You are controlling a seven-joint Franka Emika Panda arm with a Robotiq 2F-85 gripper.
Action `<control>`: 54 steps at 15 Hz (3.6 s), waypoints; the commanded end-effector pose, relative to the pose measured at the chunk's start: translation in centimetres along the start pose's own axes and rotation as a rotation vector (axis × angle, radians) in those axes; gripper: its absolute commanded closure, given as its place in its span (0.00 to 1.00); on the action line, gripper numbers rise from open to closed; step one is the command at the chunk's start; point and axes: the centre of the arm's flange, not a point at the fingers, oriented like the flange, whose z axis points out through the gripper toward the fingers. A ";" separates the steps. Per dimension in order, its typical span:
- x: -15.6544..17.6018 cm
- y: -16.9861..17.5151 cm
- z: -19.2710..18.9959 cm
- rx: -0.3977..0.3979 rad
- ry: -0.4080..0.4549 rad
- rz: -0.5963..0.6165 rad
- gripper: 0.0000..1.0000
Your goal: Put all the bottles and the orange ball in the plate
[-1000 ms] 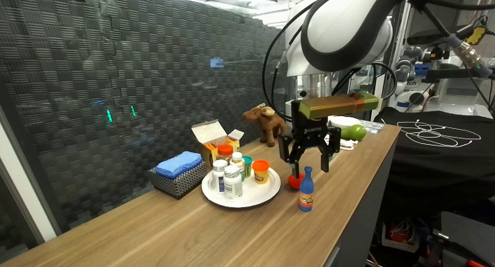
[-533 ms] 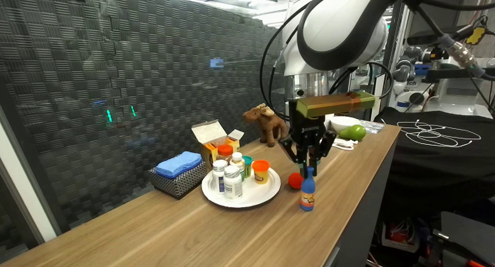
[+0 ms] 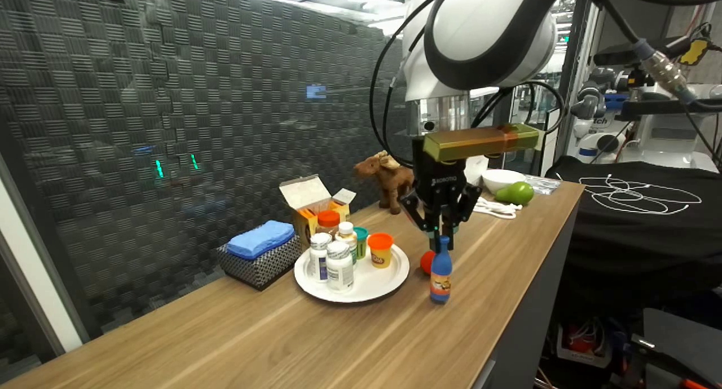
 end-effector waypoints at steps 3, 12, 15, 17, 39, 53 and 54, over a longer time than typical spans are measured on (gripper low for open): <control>3.1 -4.3 -3.8 -0.058 0.083 -0.087 0.88; 8.4 -8.5 -3.6 -0.046 0.127 -0.181 0.88; 9.2 -9.3 -3.3 -0.039 0.127 -0.201 0.88; 9.5 -9.7 -3.2 -0.030 0.125 -0.210 0.88; 9.2 -10.8 -1.5 -0.076 0.131 -0.257 0.27; 2.2 -7.7 -3.4 -0.130 0.239 -0.200 0.00; 1.6 -7.1 -2.8 -0.133 0.244 -0.201 0.00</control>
